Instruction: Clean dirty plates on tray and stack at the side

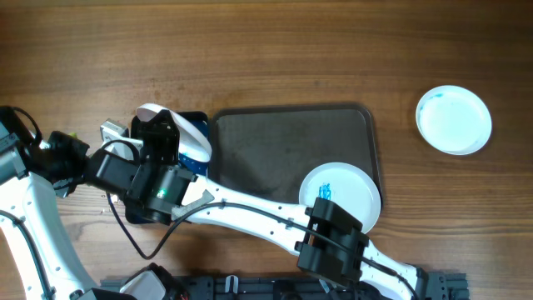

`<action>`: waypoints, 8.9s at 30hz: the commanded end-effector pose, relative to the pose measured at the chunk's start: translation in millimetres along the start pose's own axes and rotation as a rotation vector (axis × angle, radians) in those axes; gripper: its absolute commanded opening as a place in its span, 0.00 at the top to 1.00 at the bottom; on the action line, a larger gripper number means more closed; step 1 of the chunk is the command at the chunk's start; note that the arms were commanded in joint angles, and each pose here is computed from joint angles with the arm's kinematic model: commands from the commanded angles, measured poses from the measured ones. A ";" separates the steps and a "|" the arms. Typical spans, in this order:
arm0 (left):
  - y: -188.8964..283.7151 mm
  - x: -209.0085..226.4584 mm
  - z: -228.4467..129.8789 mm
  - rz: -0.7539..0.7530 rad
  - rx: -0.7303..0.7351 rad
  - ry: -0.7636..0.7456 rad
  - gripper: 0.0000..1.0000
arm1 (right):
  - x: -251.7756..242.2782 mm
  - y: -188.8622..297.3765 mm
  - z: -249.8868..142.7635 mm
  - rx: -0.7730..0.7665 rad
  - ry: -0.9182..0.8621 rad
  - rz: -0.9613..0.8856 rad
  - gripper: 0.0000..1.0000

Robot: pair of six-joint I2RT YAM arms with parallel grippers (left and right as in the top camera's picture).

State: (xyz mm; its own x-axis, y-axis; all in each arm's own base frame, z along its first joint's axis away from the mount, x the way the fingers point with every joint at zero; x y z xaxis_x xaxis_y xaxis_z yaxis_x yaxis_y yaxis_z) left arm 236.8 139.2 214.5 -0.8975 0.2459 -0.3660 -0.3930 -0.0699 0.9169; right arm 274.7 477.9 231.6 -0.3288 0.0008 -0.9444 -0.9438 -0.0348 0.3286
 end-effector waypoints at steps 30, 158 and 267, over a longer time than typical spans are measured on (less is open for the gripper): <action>3.0 -39.0 -40.3 -0.076 0.060 -0.197 0.96 | -138.8 -61.0 -331.7 0.419 -1.300 0.465 0.95; -46.7 -78.5 -132.0 0.006 0.223 -0.623 0.96 | 202.1 18.3 -397.8 1.099 -1.784 0.831 0.53; -163.1 -20.2 -403.1 0.127 0.727 -1.432 0.96 | 213.6 -16.4 -380.6 0.725 -1.637 1.118 0.96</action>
State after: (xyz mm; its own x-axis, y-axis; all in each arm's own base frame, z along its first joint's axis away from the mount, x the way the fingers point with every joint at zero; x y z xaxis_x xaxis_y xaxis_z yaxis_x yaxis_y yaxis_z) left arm 295.9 -234.3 49.7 0.0694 0.9819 -0.1763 -0.0455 0.1797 0.9827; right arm 256.0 105.5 41.7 -0.0098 0.9187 0.3947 -0.1839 -0.3897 0.9024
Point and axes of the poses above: each gripper's point midway between its finger pads, its own y axis back along the fingers, its own x axis along the line the jaws close on, z = x × y, the point moved 5 cm from there along y, back along the fingers, and after that the axes turned 13 degrees about y, right-handed, at the moved point
